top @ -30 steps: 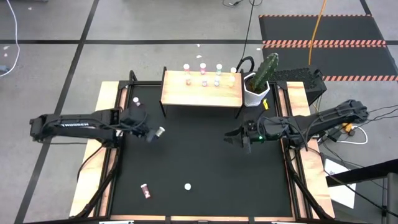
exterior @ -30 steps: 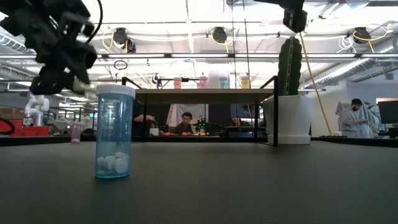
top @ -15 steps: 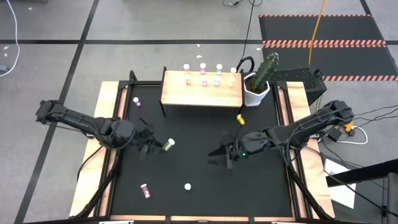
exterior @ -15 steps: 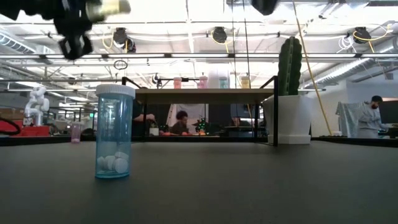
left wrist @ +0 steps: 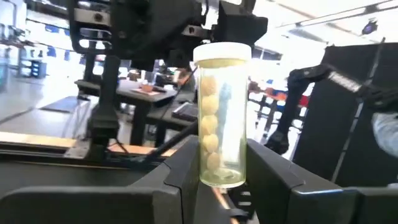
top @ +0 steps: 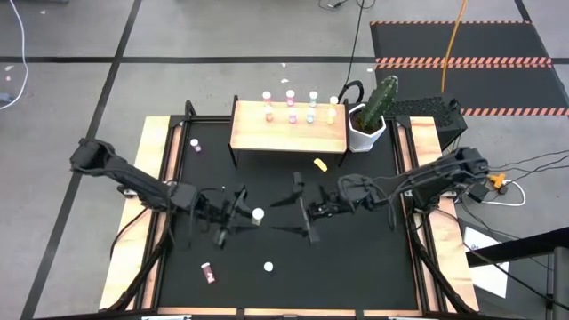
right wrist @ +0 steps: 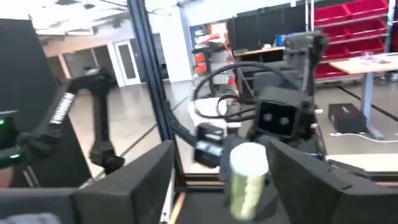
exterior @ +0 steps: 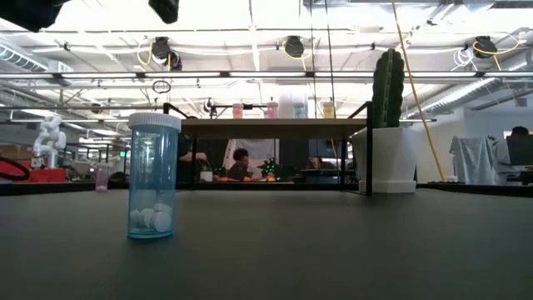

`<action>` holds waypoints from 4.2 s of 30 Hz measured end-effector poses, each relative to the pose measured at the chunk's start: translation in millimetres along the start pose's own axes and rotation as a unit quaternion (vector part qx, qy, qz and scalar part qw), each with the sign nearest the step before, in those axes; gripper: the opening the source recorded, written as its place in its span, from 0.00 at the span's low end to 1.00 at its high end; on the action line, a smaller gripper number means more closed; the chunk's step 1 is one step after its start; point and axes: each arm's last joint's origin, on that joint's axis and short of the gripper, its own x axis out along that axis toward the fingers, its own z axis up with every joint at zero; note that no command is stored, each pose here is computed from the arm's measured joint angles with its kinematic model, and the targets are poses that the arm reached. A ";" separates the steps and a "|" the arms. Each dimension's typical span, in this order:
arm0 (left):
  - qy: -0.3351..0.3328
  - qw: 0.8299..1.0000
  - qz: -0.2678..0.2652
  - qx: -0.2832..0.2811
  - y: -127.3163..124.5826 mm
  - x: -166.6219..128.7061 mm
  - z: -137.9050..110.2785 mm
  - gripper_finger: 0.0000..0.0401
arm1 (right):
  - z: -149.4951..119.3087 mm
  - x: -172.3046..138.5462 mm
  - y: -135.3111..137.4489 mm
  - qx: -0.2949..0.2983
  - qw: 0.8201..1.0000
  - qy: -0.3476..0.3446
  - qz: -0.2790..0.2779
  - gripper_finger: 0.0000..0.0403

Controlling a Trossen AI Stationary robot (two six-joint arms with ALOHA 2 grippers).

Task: Pick and place medicine bottles onto shelf by color
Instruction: Put the yellow pill bottle on the shelf aligned with the other yellow pill bottles

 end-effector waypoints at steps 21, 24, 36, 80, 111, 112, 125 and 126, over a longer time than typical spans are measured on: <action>0.028 0.995 0.064 0.069 18.8 59.5 0.4 0.29 | 0.4 -19.6 -30.6 0.050 0.989 0.129 0.047 0.60; 0.045 0.994 0.068 0.067 19.9 59.2 -3.0 0.29 | 3.1 -24.4 -32.1 0.046 0.989 0.137 0.042 0.57; 0.085 0.989 0.105 0.059 27.8 57.5 -10.2 0.29 | -2.3 -29.0 -49.8 0.056 0.982 0.179 0.023 0.50; 0.132 0.983 0.120 0.052 34.6 54.6 -18.7 0.29 | -17.9 -26.1 -61.0 0.044 0.979 0.196 0.037 0.53; 0.141 0.981 0.136 0.010 36.1 53.5 -21.4 0.29 | -23.3 -24.7 -68.7 0.042 0.977 0.209 0.024 0.27; 0.135 0.980 0.144 -0.001 37.2 53.6 -20.6 0.29 | -21.7 -26.3 -69.9 0.042 0.977 0.209 0.020 0.28; 0.029 0.964 0.206 -0.164 69.9 52.2 -1.7 0.67 | 4.9 -52.2 -109.9 0.051 0.980 0.179 -0.073 0.29; 0.027 0.963 0.208 -0.169 72.0 51.8 -1.1 0.72 | 6.2 -53.9 -113.1 0.051 0.980 0.178 -0.078 0.29</action>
